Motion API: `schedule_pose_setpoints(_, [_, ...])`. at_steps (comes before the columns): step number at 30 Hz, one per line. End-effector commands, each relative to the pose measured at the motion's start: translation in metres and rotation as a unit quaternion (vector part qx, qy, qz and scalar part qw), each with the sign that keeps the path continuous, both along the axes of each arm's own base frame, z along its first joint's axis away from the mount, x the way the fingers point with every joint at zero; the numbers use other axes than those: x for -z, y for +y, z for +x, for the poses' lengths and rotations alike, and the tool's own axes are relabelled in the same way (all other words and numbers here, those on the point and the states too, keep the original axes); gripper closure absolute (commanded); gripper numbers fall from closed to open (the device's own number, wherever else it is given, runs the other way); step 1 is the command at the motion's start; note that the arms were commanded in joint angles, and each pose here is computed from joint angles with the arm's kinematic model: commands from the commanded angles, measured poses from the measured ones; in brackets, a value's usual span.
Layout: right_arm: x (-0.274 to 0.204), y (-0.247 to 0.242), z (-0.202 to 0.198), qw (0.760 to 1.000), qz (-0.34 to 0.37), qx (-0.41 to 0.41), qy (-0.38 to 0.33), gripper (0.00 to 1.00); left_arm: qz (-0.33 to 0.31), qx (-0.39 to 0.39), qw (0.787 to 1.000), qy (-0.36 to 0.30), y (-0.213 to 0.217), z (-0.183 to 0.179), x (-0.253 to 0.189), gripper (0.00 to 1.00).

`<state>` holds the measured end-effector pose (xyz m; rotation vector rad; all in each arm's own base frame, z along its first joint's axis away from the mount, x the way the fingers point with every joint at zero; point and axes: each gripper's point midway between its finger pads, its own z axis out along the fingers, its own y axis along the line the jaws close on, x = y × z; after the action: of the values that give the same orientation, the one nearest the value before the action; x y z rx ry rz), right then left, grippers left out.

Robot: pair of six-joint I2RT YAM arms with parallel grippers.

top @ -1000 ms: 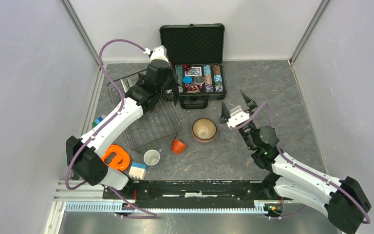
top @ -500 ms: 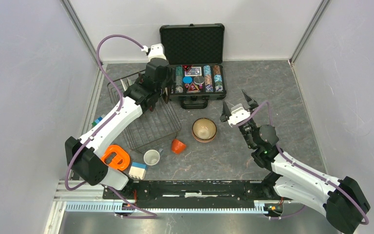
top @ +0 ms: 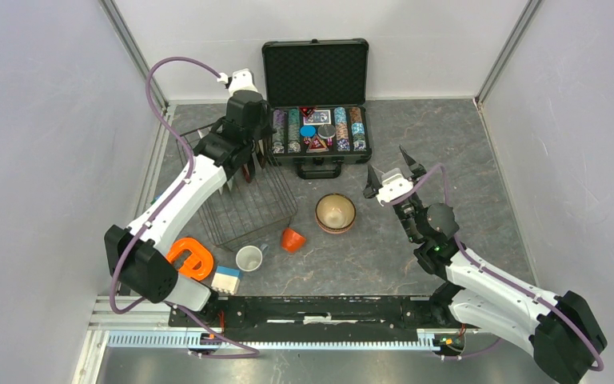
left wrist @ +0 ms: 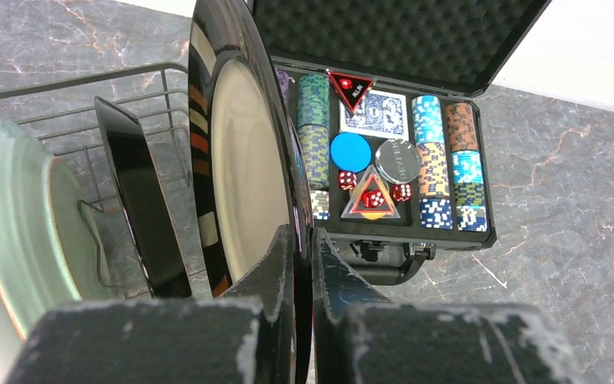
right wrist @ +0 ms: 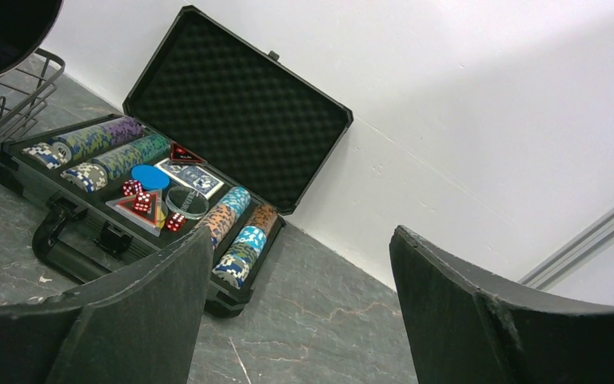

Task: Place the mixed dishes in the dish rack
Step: Insert the plate into the dish rack.

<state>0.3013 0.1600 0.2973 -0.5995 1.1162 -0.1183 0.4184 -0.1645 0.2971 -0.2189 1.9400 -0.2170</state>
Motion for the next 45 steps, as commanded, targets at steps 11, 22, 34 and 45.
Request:
schedule_pose_setpoints(11, [-0.006,-0.003,0.000,1.000,0.011,-0.002,-0.005,0.15,-0.077,-0.048,0.991,-0.098,0.018,0.027,-0.033,0.98])
schedule_pose_setpoints(22, [0.000,-0.004,0.002,1.000,0.007,0.000,0.001,0.15,-0.075,-0.028,0.993,-0.082,0.024,0.039,0.003,0.98])
schedule_pose_setpoints(34, [0.004,-0.004,0.005,1.000,0.005,0.000,0.005,0.15,-0.106,-0.039,0.992,-0.056,0.026,0.046,0.012,0.98])
schedule_pose_setpoints(45, [0.009,-0.007,0.007,1.000,-0.001,0.007,0.009,0.15,-0.111,-0.054,0.992,-0.008,0.028,0.050,0.050,0.68])
